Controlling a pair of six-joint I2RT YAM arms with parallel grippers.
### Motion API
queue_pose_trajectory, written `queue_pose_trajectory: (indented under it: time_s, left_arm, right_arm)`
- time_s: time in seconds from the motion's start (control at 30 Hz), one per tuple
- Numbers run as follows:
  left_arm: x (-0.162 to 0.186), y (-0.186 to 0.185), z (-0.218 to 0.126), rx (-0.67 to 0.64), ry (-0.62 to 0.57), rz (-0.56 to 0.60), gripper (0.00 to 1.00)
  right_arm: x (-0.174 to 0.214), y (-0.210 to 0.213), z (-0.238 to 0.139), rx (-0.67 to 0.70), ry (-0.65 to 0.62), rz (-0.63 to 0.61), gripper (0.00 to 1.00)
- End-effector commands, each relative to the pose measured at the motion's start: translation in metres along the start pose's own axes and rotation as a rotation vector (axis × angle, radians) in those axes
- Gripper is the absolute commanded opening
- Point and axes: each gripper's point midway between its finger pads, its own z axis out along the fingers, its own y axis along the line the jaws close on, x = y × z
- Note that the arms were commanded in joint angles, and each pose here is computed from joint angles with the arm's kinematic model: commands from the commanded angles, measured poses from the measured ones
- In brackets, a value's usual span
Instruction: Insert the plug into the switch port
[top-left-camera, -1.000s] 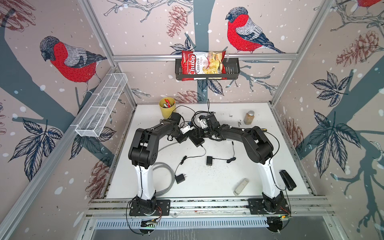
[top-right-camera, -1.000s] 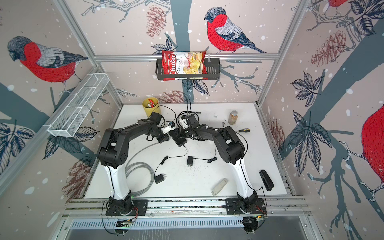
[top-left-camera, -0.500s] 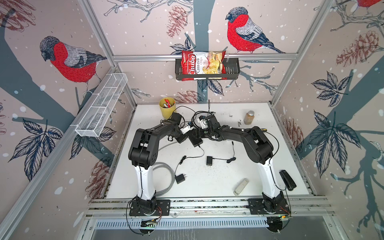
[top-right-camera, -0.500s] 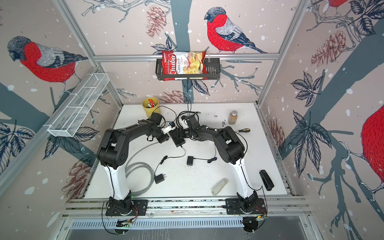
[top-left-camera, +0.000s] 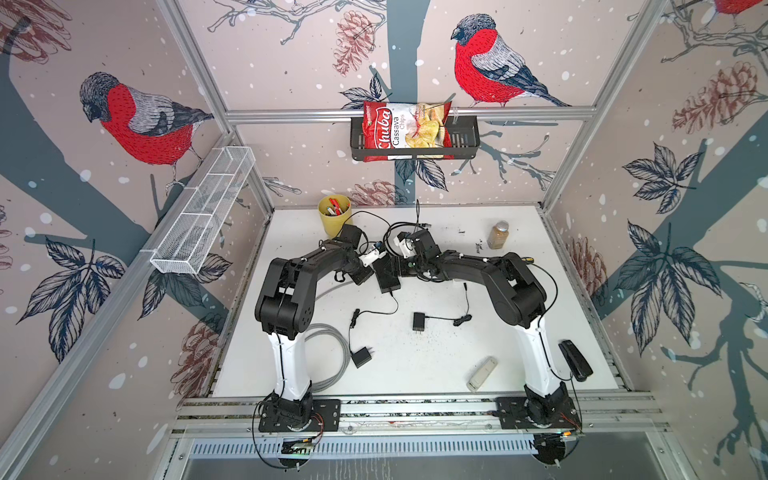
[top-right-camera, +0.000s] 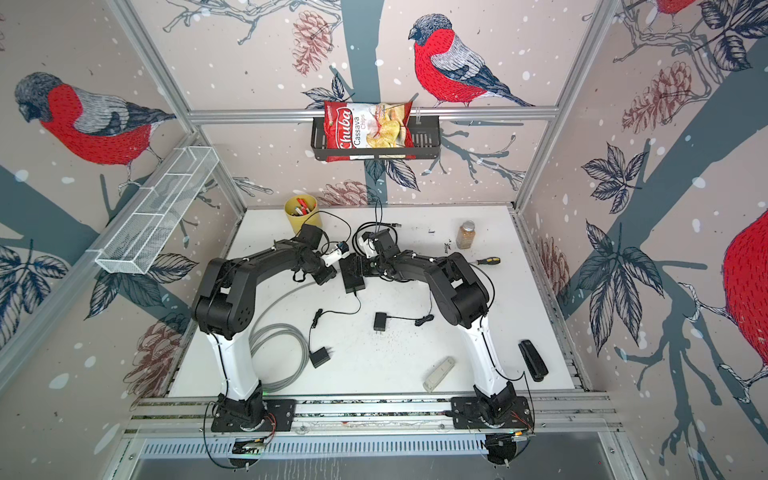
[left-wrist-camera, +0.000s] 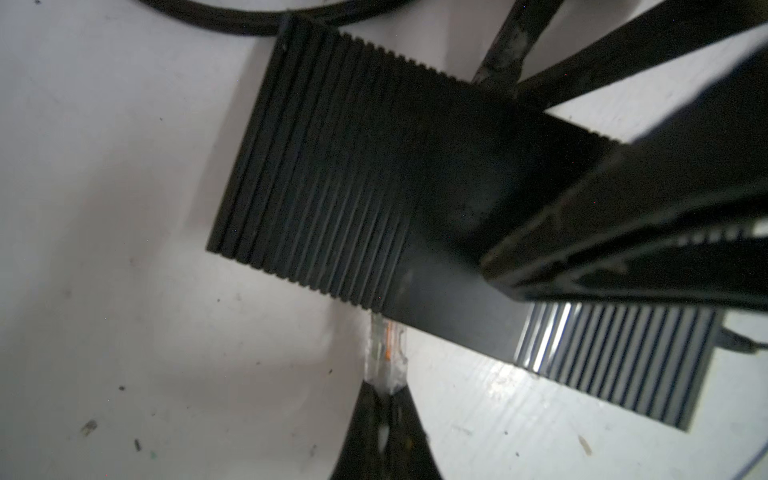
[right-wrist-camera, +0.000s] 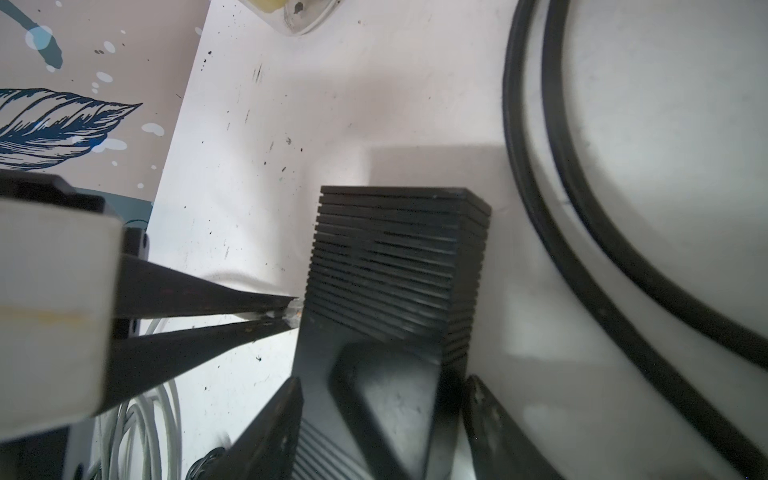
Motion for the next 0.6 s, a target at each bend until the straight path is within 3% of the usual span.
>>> queue_pose_trajectory:
  time_s: [0.0,0.57]
  left_arm:
    - [-0.004,0.0,0.0,0.003,-0.024,0.037,0.0]
    - [-0.026,0.002,0.002,-0.022,-0.063,0.074,0.0]
  right_arm:
    - [0.013,-0.007,0.003,0.014,0.049,0.026,0.62]
    - [0.018,0.004,0.012,-0.037,0.098,-0.033,0.58]
